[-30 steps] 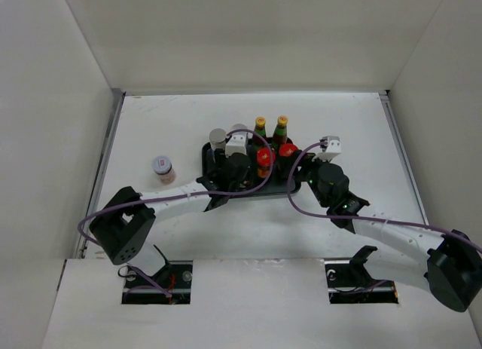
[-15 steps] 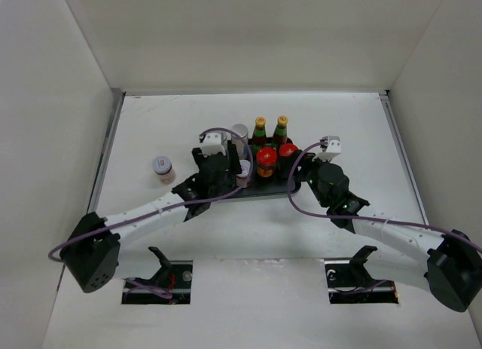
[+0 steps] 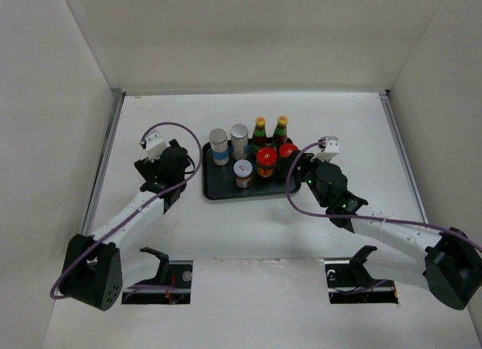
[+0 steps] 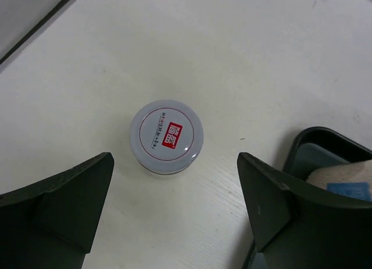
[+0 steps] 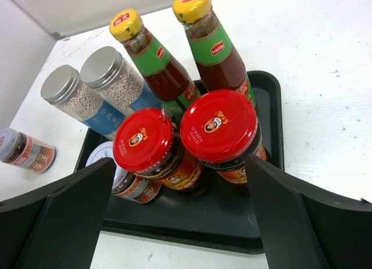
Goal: Organize the condiment bottles
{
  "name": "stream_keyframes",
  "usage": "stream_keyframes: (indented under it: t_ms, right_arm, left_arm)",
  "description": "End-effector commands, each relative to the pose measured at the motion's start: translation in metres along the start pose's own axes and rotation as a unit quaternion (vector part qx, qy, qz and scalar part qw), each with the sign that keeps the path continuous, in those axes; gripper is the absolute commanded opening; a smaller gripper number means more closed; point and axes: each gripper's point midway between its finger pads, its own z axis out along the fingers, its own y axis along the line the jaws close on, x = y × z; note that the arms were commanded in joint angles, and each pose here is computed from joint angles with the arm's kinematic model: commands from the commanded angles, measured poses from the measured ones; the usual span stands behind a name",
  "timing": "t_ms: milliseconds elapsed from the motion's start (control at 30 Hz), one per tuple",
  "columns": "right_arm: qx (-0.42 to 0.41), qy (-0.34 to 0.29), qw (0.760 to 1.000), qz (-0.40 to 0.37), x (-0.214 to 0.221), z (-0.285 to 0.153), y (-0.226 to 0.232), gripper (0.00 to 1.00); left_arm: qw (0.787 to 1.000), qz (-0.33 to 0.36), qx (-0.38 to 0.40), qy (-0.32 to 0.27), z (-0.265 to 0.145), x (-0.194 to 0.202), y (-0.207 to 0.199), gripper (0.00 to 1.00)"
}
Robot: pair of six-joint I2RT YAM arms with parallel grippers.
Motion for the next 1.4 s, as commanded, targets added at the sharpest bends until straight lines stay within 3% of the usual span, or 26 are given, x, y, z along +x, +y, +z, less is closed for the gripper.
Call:
stream_keyframes:
  t_ms: [0,267,367,467,567,633,833,933,1133,1367]
  right_arm:
    - [-0.024,-0.027,0.999,0.019,-0.017,0.0,0.014,1.0]
    - [-0.03,-0.016,0.999,0.02,-0.011,0.003,0.017,1.0]
    - [-0.032,-0.016,0.999,0.016,-0.013,0.003,0.019,1.0]
    - [-0.033,-0.013,0.999,0.021,-0.01,0.003,0.019,1.0]
    - [-0.041,-0.009,0.999,0.023,-0.01,0.003,0.023,1.0]
    - [-0.04,-0.014,0.999,0.022,-0.013,0.001,0.022,1.0]
    - [-0.04,-0.016,0.999,0.026,-0.013,0.0,0.021,1.0]
    - [-0.039,-0.012,0.999,0.027,-0.01,0.002,0.021,1.0]
    - [-0.037,-0.011,0.999,0.024,-0.009,0.003,0.02,1.0]
    - [-0.04,-0.025,0.998,0.03,-0.018,-0.003,0.019,1.0]
  left_arm:
    - [1.0,-0.005,0.0,0.013,0.014,0.013,-0.003,0.89]
    - [0.999,0.016,-0.038,0.01,0.046,0.024,0.009,0.85]
    - [0.999,0.008,-0.039,0.004,0.051,0.024,0.009,0.8]
    - [0.999,0.004,-0.039,0.003,0.056,0.026,0.008,0.7]
    - [1.0,-0.002,-0.03,-0.004,0.053,0.024,0.006,0.51]
    - [1.0,-0.011,-0.018,-0.015,0.044,0.015,0.003,0.44]
    - [0.996,-0.022,0.052,-0.07,-0.018,-0.04,-0.021,0.43]
    - [0.991,-0.019,0.114,-0.067,-0.051,-0.048,-0.048,0.43]
    - [0.977,-0.026,0.208,-0.036,-0.092,-0.026,-0.108,0.43]
    - [0.964,-0.01,0.265,-0.001,-0.097,0.012,-0.163,0.43]
